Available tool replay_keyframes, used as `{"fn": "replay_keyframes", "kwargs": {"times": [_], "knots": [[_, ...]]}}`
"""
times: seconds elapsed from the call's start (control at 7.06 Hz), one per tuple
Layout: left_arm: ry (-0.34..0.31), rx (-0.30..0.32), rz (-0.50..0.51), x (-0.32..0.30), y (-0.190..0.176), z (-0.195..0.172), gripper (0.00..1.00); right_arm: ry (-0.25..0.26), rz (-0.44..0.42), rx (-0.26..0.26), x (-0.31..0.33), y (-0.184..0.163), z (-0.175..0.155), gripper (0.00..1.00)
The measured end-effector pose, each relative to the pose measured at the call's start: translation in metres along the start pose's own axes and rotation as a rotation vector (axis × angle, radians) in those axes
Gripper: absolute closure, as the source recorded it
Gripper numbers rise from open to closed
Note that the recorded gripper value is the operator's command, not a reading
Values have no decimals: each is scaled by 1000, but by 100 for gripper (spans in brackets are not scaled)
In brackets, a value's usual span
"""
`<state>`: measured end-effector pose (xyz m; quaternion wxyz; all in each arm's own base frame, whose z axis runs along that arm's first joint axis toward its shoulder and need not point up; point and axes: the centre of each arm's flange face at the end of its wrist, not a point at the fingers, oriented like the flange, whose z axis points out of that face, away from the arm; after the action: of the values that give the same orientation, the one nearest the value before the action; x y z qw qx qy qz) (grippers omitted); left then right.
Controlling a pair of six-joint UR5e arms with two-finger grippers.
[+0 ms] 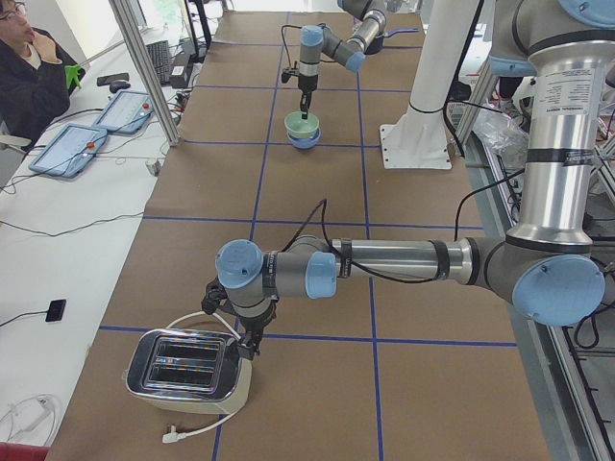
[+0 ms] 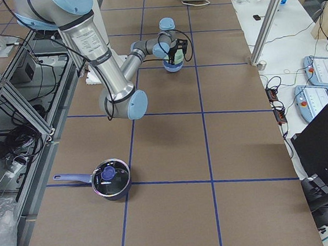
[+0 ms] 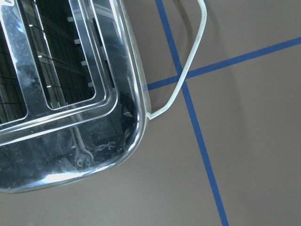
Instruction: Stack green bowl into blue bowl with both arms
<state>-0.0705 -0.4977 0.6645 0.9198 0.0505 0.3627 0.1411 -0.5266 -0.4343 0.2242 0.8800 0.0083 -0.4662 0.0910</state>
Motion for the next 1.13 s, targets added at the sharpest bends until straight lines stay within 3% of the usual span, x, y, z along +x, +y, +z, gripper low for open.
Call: {"fn": "replay_keyframes", "kwargs": {"times": [0.14, 0.28, 0.43, 0.85, 1.13], "knots": [[0, 0, 0, 0, 0, 0, 2, 6, 0, -2, 1, 1, 4, 61], [0, 0, 0, 0, 0, 0, 2, 12, -1, 1, 2, 2, 7, 58], [0, 0, 0, 0, 0, 0, 2, 17, -3, 8, 1, 4, 10, 1], [0, -1, -1, 0, 0, 0, 2, 8, -8, 21, 0, -5, 2, 0], [0, 0, -1, 0, 0, 0, 2, 15, -10, 31, 10, -33, -24, 0]]}}
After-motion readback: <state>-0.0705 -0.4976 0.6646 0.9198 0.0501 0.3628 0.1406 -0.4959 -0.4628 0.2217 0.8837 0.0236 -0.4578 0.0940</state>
